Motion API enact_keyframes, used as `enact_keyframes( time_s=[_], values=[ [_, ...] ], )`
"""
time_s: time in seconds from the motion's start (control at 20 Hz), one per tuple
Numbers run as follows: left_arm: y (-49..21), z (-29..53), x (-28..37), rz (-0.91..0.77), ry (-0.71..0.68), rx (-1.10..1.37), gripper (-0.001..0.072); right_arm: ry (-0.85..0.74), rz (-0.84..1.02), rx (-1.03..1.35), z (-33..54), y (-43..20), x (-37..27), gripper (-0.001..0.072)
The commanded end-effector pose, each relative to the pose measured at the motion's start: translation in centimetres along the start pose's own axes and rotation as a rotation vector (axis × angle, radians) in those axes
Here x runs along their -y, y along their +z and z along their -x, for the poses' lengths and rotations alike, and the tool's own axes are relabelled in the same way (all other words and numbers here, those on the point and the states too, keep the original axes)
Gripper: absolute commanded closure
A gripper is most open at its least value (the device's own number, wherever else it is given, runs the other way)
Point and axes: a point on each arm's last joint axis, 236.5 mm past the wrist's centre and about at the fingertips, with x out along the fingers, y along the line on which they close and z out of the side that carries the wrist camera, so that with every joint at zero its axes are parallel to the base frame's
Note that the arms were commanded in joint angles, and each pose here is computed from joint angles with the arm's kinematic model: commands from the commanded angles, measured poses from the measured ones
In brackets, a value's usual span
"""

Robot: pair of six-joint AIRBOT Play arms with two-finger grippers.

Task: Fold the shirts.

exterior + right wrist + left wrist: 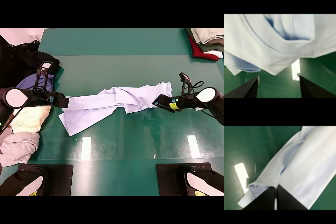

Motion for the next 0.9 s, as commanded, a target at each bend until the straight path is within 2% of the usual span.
enact_keyframes(
  time_s=[0.0, 0.35, 0.45, 0.5, 0.6, 0.65, 0.7, 0.75, 0.85],
  values=[
    [0.1, 0.0, -0.1, 0.0, 0.002, 0.005, 0.0682, 0.036, -0.024, 0.06, -0.8, 1.4, -0.7, 0.0153],
    [-0.7, 0.0, 0.1, 0.0, -0.005, -0.03, 0.0682, 0.056, 0.058, -0.027, -3.0, 1.6, -3.5, 0.0159],
    [-1.0, 0.0, 0.2, 0.0, -0.008, -0.042, 0.0682, 0.062, 0.079, -0.086, -3.1, 0.0, -4.2, 0.0334],
    [-1.1, 0.0, 0.2, 0.0, -0.009, -0.048, 0.0682, 0.062, 0.095, -0.109, -3.0, -0.7, -4.5, 0.0336],
    [-1.2, 0.0, 0.2, 0.0, -0.009, -0.049, 0.0682, 0.057, 0.145, -0.109, -2.6, -1.2, -5.1, 0.0436],
    [-1.2, 0.0, 0.2, 0.0, -0.009, -0.049, 0.0682, 0.058, 0.162, -0.098, -2.5, -1.2, -5.4, 0.0522],
    [-1.2, 0.0, 0.2, 0.0, -0.01, -0.05, 0.0682, 0.063, 0.165, -0.087, -2.2, -1.0, -5.6, 0.0658],
    [-1.2, 0.0, 0.2, 0.005, -0.011, -0.05, 0.0682, 0.07, 0.167, -0.086, -1.9, -1.1, -5.9, 0.0692],
    [-0.7, 0.7, 0.5, 0.023, -0.014, -0.04, 0.0682, 0.087, 0.186, -0.067, -0.3, -1.1, -6.7, 0.0693]
  ],
)
